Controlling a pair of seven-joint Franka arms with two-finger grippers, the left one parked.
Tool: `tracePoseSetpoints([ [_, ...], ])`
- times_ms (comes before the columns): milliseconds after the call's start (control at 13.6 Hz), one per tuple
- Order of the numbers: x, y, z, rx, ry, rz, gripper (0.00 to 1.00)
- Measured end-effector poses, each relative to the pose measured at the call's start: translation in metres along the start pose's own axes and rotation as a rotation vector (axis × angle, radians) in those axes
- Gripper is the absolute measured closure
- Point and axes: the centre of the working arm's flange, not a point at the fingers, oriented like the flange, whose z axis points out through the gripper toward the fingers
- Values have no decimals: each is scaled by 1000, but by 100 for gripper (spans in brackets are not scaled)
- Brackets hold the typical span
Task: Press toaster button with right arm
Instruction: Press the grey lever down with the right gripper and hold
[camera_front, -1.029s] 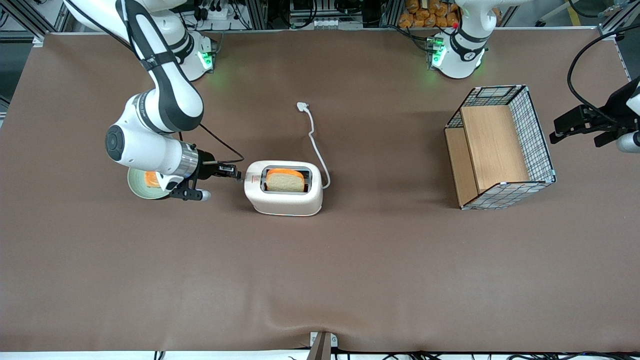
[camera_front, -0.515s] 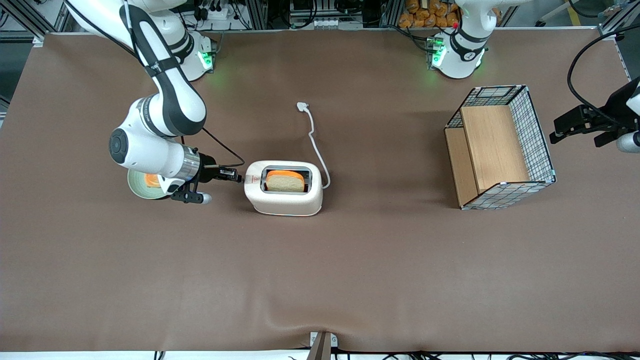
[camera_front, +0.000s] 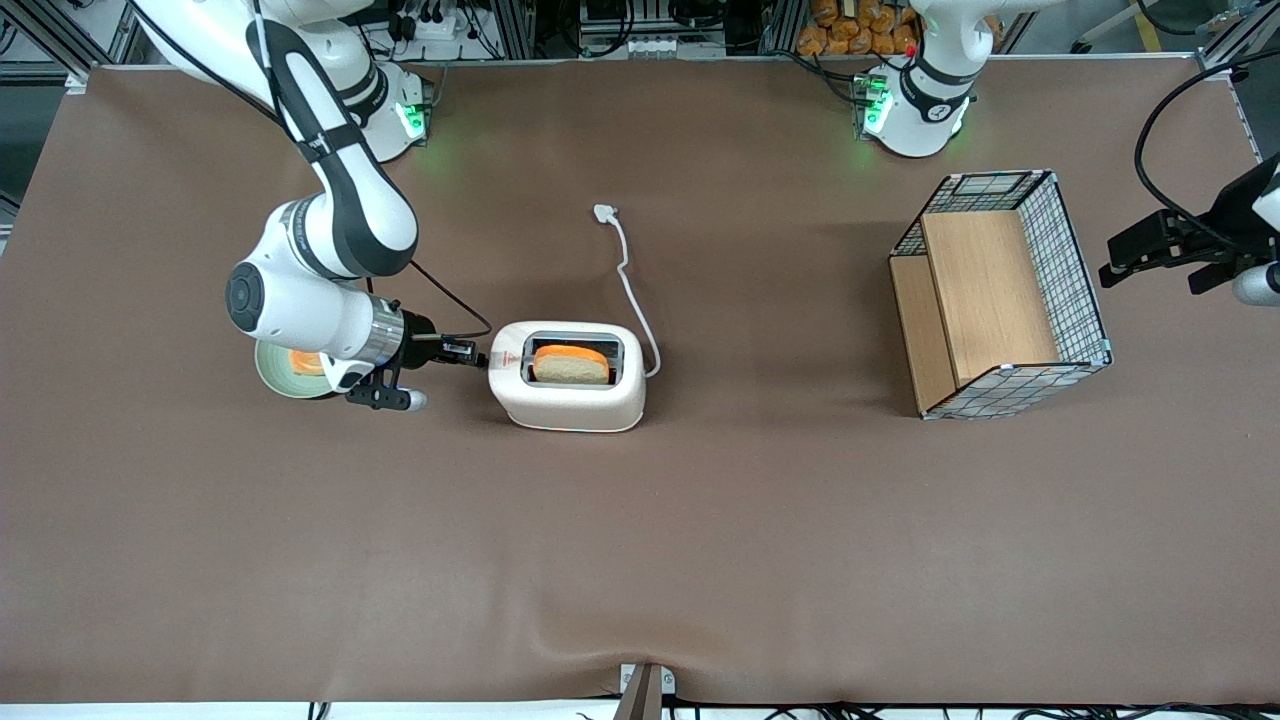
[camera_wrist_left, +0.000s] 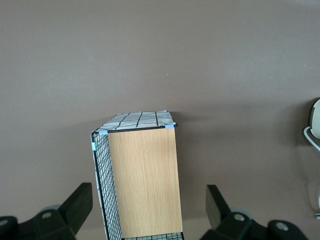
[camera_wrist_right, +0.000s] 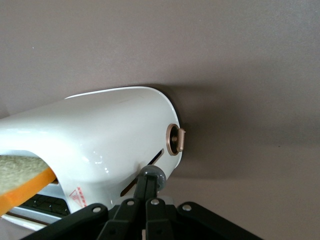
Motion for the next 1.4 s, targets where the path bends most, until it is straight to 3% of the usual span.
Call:
tracePoseSetpoints([
  [1397,6,12,21,10,-10,-75,99],
])
